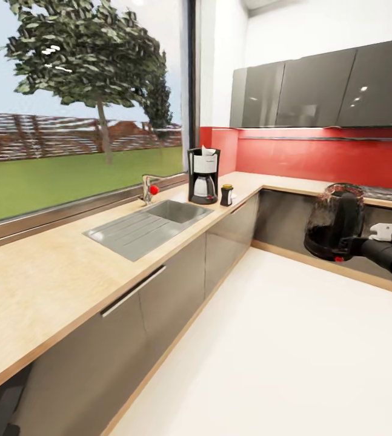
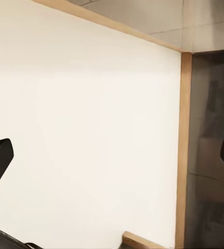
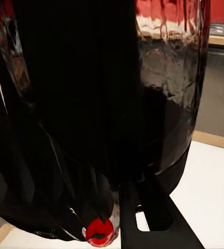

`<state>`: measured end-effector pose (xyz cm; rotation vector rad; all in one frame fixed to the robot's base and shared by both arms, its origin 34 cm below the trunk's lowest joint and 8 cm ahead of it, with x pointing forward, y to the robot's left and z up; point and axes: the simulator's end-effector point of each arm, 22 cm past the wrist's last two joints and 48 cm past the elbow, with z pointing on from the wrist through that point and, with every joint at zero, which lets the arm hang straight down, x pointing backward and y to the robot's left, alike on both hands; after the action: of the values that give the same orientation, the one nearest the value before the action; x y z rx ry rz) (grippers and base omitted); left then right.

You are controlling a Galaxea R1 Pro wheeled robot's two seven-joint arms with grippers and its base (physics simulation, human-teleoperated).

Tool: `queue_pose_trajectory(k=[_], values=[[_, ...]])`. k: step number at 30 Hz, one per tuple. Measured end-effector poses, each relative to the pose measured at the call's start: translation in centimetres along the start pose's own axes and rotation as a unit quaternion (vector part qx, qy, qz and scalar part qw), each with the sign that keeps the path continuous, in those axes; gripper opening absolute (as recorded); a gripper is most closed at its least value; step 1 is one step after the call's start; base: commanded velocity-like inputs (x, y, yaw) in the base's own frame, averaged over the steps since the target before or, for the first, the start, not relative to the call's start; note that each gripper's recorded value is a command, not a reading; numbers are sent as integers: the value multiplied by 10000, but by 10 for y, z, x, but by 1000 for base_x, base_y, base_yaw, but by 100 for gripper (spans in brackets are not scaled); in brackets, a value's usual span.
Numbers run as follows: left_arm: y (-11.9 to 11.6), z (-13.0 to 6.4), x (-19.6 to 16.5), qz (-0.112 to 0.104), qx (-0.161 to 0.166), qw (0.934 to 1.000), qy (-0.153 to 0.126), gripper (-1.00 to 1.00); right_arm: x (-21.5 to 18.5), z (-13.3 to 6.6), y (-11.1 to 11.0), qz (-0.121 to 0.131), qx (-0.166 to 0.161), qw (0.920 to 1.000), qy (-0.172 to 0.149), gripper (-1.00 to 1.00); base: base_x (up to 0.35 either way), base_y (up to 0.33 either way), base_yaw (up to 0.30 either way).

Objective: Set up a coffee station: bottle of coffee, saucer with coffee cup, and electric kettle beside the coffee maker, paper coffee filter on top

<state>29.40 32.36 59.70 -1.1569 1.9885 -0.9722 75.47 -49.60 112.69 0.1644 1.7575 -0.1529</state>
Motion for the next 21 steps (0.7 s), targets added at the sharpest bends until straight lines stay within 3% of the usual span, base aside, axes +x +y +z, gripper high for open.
queue_pose_trajectory(k=[6, 21], values=[[0, 0, 0, -1, -1, 10000, 0, 100, 2, 1, -2, 3, 21, 10000, 22, -100, 0, -73, -213], [0, 0, 0, 0, -9, 10000, 0, 100, 4, 2, -4, 10, 46, 10000, 51, -100, 9, -293, -12]])
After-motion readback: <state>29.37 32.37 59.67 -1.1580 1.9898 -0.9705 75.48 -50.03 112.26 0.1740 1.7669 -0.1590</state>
